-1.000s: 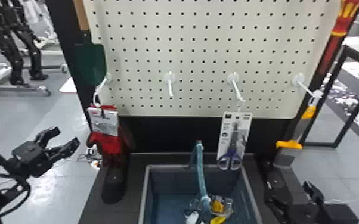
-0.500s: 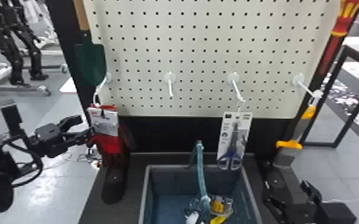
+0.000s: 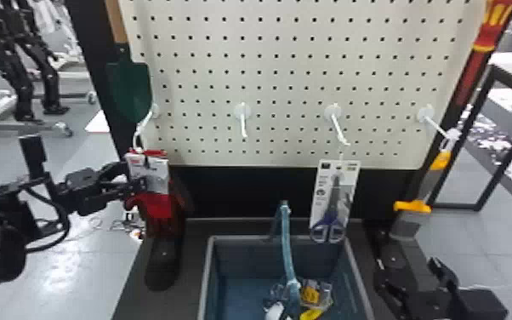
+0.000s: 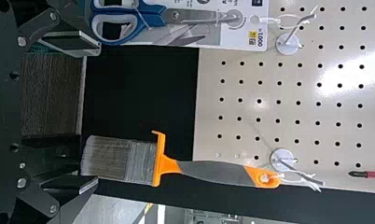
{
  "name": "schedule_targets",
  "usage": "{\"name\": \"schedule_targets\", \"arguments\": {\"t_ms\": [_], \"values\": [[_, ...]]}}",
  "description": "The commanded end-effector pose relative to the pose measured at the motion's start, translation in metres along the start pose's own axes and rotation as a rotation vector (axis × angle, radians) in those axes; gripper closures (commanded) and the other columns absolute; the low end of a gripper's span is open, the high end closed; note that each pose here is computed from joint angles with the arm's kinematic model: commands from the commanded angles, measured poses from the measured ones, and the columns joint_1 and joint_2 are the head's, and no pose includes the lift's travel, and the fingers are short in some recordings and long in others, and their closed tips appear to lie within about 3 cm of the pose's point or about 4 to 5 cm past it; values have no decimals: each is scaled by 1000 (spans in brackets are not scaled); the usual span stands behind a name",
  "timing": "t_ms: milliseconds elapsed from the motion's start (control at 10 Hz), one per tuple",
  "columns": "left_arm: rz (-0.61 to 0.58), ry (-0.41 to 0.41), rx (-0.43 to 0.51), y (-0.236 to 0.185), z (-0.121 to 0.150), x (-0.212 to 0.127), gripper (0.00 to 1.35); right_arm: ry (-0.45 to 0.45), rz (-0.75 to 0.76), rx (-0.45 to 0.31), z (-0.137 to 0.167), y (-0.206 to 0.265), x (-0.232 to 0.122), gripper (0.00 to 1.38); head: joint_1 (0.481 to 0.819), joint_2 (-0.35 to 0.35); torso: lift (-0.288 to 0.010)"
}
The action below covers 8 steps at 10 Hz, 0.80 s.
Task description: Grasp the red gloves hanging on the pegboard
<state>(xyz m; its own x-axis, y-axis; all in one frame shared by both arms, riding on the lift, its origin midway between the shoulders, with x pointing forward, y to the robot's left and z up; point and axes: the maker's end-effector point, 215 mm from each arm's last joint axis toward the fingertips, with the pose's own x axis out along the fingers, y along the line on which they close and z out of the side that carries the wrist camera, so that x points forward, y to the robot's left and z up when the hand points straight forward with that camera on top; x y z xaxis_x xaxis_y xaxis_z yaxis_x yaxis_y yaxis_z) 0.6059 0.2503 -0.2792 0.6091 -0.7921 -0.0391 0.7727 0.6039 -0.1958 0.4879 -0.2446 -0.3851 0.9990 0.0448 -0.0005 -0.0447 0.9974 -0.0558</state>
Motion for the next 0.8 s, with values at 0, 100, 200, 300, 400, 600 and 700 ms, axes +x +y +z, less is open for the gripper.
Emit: {"name": "schedule_targets", "arguments": {"t_ms": [0,100,200,300,400,600,700], "values": [[-36,37,-1,-5,0,12,298,-1,5,2,0,2,2,259,549,0,-100],[-69,61,-12,-10,-2,19,298,0,10,1,-1,3,2,259,549,0,-100],[-84,78,-11,-12,-2,24,298,0,10,1,-1,3,3,259,549,0,-100],[-91,88,-10,-14,-5,27,298,0,12,2,-1,5,3,259,549,0,-100],[-93,103,4,-15,-7,30,343,0,12,2,-1,5,3,259,549,0,-100],[-96,108,14,-17,-9,33,947,1,12,4,-1,5,3,259,549,0,-100],[-95,102,18,-18,-9,35,1199,1,12,4,-1,5,3,259,549,0,-100]]}}
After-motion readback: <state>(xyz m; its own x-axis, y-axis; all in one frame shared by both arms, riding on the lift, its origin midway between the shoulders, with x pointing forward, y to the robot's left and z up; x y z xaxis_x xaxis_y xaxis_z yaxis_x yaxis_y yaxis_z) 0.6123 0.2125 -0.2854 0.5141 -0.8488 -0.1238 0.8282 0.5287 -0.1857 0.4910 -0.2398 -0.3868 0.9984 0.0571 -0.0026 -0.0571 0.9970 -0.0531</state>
